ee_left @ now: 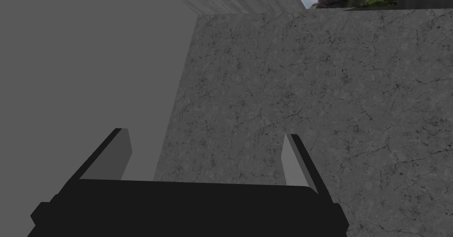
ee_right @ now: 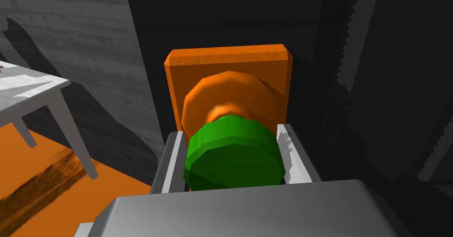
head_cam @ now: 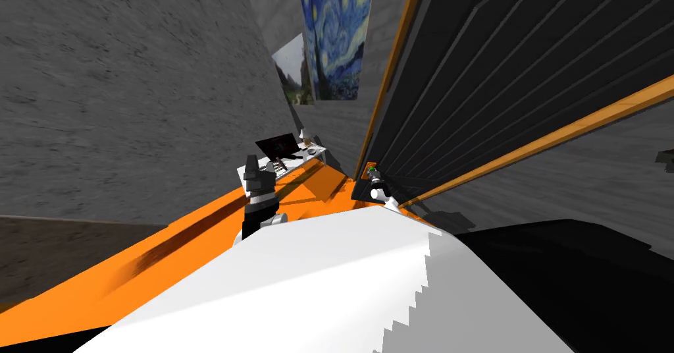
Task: Pull the door open
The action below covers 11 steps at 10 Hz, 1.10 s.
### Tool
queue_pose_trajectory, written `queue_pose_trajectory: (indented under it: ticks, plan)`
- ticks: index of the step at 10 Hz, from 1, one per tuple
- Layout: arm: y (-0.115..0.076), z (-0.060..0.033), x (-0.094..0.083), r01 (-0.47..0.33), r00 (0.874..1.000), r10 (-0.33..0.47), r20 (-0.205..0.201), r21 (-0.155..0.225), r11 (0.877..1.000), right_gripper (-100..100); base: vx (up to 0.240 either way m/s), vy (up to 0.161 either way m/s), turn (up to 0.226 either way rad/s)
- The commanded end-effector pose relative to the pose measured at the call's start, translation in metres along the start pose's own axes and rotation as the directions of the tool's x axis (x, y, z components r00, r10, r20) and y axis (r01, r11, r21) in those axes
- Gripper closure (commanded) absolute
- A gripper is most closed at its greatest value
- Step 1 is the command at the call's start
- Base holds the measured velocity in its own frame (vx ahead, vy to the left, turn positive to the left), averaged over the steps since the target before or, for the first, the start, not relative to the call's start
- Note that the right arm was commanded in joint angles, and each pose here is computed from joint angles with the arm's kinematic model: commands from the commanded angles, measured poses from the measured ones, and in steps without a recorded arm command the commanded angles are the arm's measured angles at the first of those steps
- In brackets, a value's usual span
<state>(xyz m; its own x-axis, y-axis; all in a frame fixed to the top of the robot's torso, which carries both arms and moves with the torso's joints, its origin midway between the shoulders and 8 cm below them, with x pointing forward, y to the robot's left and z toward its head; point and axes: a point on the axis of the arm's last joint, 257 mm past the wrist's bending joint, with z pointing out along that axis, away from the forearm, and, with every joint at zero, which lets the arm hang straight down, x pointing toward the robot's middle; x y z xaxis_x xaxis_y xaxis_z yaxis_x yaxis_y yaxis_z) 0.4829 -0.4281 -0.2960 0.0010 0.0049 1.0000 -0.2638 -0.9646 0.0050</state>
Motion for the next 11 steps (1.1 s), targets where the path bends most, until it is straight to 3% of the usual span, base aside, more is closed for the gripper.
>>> queue_pose_trajectory:
  ticks: [1,11]
  plan:
    - [-0.003,-0.0034,-0.001,-0.002,1.000,0.002,0.003,0.017,1.000,100,-0.223,-0.058,0.122]
    - [-0.015,-0.0172,-0.002,-0.002,1.000,0.002,0.005,0.093,0.996,100,-0.181,-0.046,0.104]
